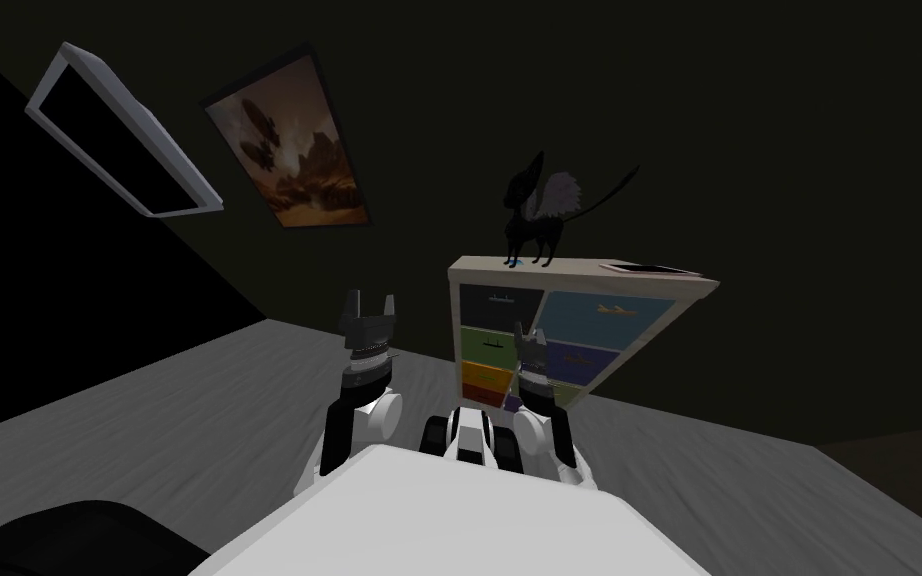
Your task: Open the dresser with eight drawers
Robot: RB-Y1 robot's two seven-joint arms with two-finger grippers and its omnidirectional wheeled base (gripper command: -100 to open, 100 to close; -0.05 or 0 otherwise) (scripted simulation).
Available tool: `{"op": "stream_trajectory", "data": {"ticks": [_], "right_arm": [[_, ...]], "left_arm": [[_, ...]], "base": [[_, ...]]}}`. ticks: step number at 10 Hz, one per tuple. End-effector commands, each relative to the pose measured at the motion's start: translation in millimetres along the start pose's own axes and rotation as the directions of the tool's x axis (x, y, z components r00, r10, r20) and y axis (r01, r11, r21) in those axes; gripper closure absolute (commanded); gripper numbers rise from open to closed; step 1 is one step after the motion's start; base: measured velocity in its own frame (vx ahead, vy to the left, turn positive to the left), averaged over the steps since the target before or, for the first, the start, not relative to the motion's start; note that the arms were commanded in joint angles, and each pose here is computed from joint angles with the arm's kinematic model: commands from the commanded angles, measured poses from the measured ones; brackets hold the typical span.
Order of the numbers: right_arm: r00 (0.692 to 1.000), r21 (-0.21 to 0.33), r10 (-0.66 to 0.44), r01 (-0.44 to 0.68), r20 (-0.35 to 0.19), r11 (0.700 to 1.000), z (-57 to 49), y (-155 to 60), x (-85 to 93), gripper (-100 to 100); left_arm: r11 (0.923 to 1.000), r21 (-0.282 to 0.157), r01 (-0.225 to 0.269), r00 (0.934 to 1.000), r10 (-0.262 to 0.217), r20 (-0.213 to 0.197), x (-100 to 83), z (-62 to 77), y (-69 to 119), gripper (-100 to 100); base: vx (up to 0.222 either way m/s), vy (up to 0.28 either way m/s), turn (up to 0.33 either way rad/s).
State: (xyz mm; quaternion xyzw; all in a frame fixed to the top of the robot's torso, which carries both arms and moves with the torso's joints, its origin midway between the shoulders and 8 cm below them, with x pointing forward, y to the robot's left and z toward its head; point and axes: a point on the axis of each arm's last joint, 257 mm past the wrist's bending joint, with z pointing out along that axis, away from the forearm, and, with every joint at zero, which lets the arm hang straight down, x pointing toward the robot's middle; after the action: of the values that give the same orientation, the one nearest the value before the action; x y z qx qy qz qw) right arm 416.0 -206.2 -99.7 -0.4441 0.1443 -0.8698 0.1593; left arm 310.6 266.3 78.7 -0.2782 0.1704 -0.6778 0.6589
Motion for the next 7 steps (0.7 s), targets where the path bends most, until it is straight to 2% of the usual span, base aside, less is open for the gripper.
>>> {"op": "stream_trajectory", "data": {"ticks": [1, 2, 3, 4, 5, 6, 7], "right_arm": [[0.992, -0.013, 0.114, -0.113, 0.048, 0.993, -1.4, 1, -23.9, -100], [0.989, -0.015, 0.143, -0.143, 0.048, 0.990, -1.4, 1, -23.9, -100], [0.978, -0.027, 0.193, -0.191, 0.079, 0.981, -3.2, 1, -39.5, -100], [0.972, -0.029, 0.221, -0.219, 0.078, 0.975, -3.2, 1, -39.5, -100], [0.958, -0.045, 0.267, -0.263, 0.108, 0.964, -5.4, 1, -54.7, -100], [0.950, -0.048, 0.292, -0.289, 0.107, 0.956, -5.4, 1, -54.7, -100], [0.933, -0.066, 0.335, -0.329, 0.134, 0.942, -7.8, 2, -69.5, -100]], "left_arm": [[1.0000, 0.000, 0.000, 1.0000, 0.000, 0.000, 0.0, 0.0, 0.0, 0], [1.0000, 0.000, 0.000, 1.0000, 0.000, 0.000, 0.0, 0.0, 0.0, 0], [1.0000, 0.000, 0.000, 1.0000, 0.000, 0.000, 0.0, 0.0, 0.0, 0], [1.0000, 0.000, 0.000, 1.0000, 0.000, 0.000, 0.0, 0.0, 0.0, 0], [1.0000, 0.000, 0.000, 1.0000, 0.000, 0.000, 0.0, 0.0, 0.0, 0], [1.0000, 0.000, 0.000, 1.0000, 0.000, 0.000, 0.0, 0.0, 0.0, 0], [1.0000, 0.000, 0.000, 1.0000, 0.000, 0.000, 0.0, 0.0, 0.0, 0]], "base": [[-0.033, 0.000, 0.020], [-0.026, 0.001, 0.014], [-0.031, 0.001, 0.024], [-0.026, 0.003, 0.012], [-0.033, 0.004, 0.019], [-0.030, 0.002, 0.012], [-0.033, 0.005, 0.024]]}}
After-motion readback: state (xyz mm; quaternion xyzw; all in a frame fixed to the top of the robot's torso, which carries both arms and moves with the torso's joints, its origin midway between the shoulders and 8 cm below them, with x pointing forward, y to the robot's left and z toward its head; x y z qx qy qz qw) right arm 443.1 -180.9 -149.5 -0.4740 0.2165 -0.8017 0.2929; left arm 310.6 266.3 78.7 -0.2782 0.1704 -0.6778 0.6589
